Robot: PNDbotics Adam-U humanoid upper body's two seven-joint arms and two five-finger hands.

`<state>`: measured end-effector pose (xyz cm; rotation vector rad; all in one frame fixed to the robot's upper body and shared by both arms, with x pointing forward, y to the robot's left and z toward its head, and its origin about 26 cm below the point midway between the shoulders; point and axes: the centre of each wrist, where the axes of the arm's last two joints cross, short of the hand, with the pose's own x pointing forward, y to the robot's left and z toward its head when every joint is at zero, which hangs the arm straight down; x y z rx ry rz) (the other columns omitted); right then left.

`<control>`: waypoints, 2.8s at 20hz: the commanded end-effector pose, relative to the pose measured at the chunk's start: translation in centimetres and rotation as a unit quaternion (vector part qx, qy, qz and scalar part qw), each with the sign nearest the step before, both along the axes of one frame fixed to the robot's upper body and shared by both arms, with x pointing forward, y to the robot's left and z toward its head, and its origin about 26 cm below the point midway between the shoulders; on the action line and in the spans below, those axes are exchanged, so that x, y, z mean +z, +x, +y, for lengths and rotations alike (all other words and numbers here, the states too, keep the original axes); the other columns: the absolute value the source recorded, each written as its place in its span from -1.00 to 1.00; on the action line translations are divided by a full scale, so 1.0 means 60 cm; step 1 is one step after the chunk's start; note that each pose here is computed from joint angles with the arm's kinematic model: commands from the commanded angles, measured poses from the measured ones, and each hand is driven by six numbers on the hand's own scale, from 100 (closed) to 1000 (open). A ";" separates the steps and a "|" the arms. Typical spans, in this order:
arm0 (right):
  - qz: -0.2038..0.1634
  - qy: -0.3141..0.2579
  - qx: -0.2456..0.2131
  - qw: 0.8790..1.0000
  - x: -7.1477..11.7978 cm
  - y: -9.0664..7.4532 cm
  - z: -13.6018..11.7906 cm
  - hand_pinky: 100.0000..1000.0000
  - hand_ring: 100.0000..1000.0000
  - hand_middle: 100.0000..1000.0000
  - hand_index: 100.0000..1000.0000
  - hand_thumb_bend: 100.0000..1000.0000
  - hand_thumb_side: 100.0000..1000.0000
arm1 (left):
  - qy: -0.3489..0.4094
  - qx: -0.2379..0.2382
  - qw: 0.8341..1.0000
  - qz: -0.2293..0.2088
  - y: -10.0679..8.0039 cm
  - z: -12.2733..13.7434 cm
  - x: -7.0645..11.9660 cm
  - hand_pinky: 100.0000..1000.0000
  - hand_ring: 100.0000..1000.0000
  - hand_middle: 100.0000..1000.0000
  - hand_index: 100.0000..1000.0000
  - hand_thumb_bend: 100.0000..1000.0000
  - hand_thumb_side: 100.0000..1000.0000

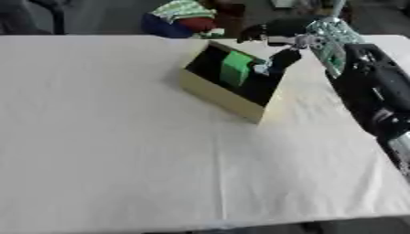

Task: Pick up objects on the table and place them in the box.

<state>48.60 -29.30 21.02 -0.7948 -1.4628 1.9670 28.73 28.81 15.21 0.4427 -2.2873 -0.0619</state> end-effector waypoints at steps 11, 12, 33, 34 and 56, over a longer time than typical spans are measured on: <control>-0.092 -0.125 0.080 0.985 0.112 -0.062 -0.021 0.81 1.00 1.00 1.00 0.04 0.05 | 0.011 0.005 1.000 -0.007 -0.003 0.007 0.008 0.18 -0.18 -0.21 0.15 -1.00 0.33; -0.091 -0.144 0.084 0.982 0.113 -0.065 -0.021 0.81 1.00 1.00 1.00 0.04 0.05 | 0.012 0.006 1.000 -0.007 -0.003 0.007 0.008 0.18 -0.18 -0.21 0.15 -1.00 0.33; -0.111 -0.150 -0.002 0.982 0.093 -0.148 -0.158 0.80 1.00 1.00 1.00 -0.04 -0.14 | 0.012 0.009 1.000 -0.006 -0.004 0.010 0.007 0.18 -0.18 -0.21 0.15 -1.00 0.33; -0.108 -0.148 -0.007 0.983 0.090 -0.154 -0.166 0.80 1.00 1.00 1.00 0.03 -0.20 | 0.011 0.009 1.000 -0.007 -0.004 0.010 0.007 0.18 -0.18 -0.21 0.15 -1.00 0.34; -0.093 -0.105 -0.070 0.988 0.064 -0.207 -0.220 0.78 1.00 1.00 1.00 -0.09 -0.26 | 0.011 0.011 1.000 -0.005 -0.004 0.010 0.005 0.18 -0.18 -0.21 0.16 -1.00 0.34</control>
